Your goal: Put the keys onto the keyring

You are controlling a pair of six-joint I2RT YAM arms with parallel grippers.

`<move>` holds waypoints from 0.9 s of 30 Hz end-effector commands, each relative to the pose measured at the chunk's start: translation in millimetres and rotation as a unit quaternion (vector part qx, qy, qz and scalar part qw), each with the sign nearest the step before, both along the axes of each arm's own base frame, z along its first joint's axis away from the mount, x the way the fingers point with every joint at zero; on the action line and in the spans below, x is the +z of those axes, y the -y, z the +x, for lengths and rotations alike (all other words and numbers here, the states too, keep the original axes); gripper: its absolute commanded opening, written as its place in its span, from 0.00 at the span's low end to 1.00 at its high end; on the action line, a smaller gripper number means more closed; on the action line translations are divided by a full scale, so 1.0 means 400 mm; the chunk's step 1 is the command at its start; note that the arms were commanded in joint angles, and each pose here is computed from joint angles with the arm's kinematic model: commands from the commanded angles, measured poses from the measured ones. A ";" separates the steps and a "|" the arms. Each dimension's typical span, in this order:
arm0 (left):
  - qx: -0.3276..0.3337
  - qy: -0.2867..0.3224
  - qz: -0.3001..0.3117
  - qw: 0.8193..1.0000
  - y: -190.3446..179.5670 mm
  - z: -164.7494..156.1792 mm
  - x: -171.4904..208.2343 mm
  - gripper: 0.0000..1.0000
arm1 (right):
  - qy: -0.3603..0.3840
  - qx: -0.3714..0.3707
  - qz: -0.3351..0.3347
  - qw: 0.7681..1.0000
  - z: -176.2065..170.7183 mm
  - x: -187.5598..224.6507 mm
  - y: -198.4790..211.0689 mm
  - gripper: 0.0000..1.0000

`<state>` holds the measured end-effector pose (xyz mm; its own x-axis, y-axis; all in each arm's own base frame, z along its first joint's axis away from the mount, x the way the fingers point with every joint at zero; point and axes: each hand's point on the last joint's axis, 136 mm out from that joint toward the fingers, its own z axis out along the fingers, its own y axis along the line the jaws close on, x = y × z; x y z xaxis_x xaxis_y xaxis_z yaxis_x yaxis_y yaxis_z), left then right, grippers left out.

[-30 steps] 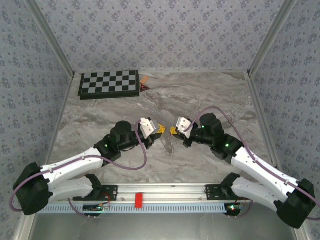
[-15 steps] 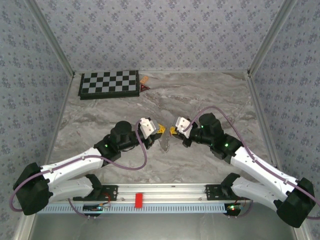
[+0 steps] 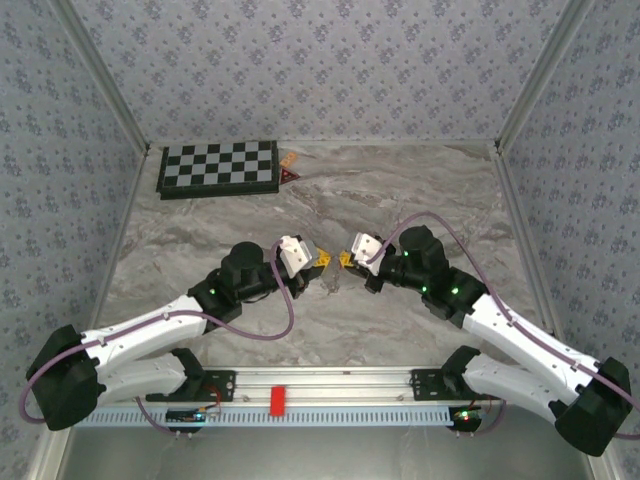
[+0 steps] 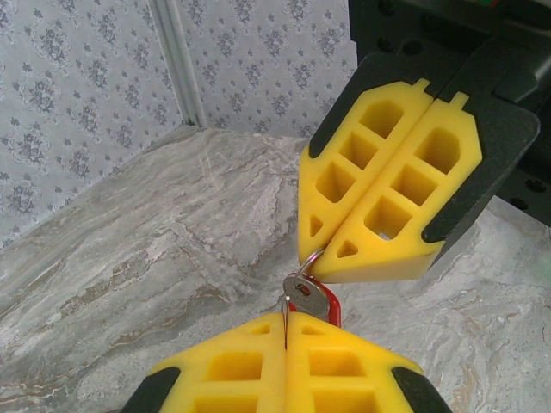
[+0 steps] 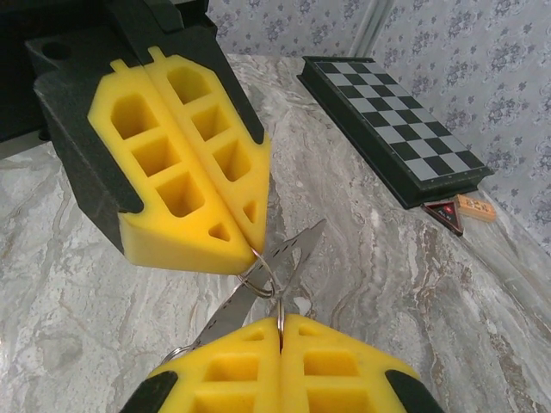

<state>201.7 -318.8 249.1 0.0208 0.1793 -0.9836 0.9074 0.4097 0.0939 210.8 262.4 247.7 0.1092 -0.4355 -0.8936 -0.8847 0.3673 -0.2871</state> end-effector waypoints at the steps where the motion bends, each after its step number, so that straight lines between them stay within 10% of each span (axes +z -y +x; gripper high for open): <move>1: -0.014 0.018 -0.025 0.999 0.011 -0.013 0.060 0.00 | 0.017 0.006 0.008 1.000 -0.006 0.024 -0.004 0.00; 27: -0.024 0.016 -0.025 0.999 0.014 -0.021 0.061 0.00 | 0.010 0.019 0.003 1.000 -0.013 0.007 -0.024 0.00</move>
<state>198.7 -319.3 244.0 0.0085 0.1943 -0.9809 0.9150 0.3943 0.0860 207.5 268.1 246.2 0.1173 -0.4345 -0.8930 -0.8919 0.3494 -0.2871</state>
